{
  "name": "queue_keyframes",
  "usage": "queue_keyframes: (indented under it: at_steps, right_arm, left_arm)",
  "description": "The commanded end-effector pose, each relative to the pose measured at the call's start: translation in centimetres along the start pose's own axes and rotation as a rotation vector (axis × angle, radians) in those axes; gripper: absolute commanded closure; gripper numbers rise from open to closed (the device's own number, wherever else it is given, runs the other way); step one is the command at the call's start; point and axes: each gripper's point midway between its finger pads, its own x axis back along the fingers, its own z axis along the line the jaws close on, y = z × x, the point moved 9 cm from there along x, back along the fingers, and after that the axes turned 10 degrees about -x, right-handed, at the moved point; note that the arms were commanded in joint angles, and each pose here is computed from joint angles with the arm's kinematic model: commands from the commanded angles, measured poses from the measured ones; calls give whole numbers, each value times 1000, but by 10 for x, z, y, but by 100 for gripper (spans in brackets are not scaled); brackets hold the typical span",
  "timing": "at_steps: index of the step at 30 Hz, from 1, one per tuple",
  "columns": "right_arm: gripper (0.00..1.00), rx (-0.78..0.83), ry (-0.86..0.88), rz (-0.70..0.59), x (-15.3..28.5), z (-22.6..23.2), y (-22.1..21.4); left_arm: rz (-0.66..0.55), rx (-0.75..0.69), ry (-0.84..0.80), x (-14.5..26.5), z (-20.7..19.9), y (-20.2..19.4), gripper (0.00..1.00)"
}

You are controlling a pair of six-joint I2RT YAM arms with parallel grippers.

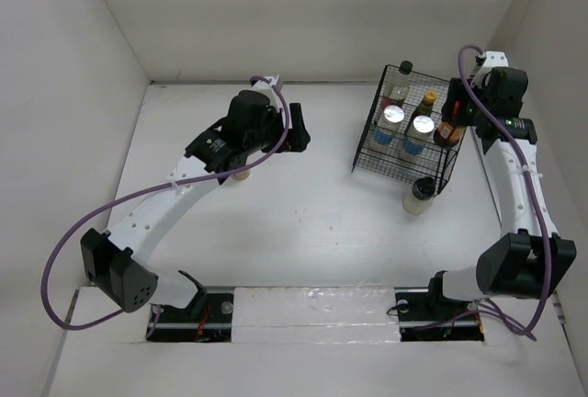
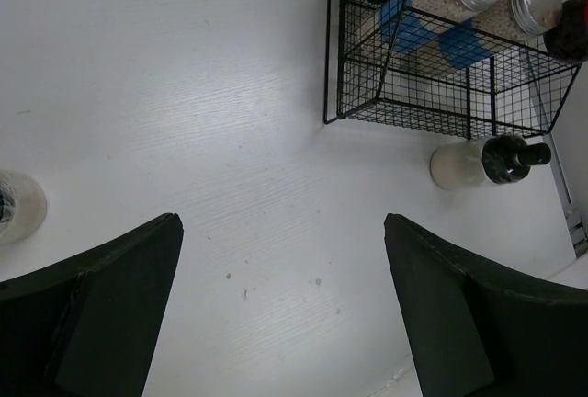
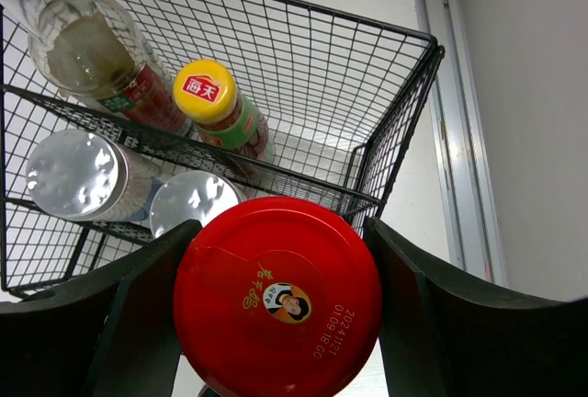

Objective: Organize the condiment bottles

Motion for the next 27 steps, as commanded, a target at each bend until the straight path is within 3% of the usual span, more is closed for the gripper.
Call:
queue_keyframes:
  at_steps: [1,15,21,27]
  right_arm:
    - [55,2,30,-160,-2,3,27]
    - [55,13,22,-255,-11,-1,48]
    - [55,-11,21,-170,-29,-6,8]
    - [48,-33,31,-92,-47,-7,-23]
  left_arm:
    - [-46,-13,-14,4,-4,13,12]
    - [-82,-3,-26,7,-6,19,12]
    - [-76,-3,-14,5,-4,16,12]
    - [-76,-3,-14,5,-4,16,12]
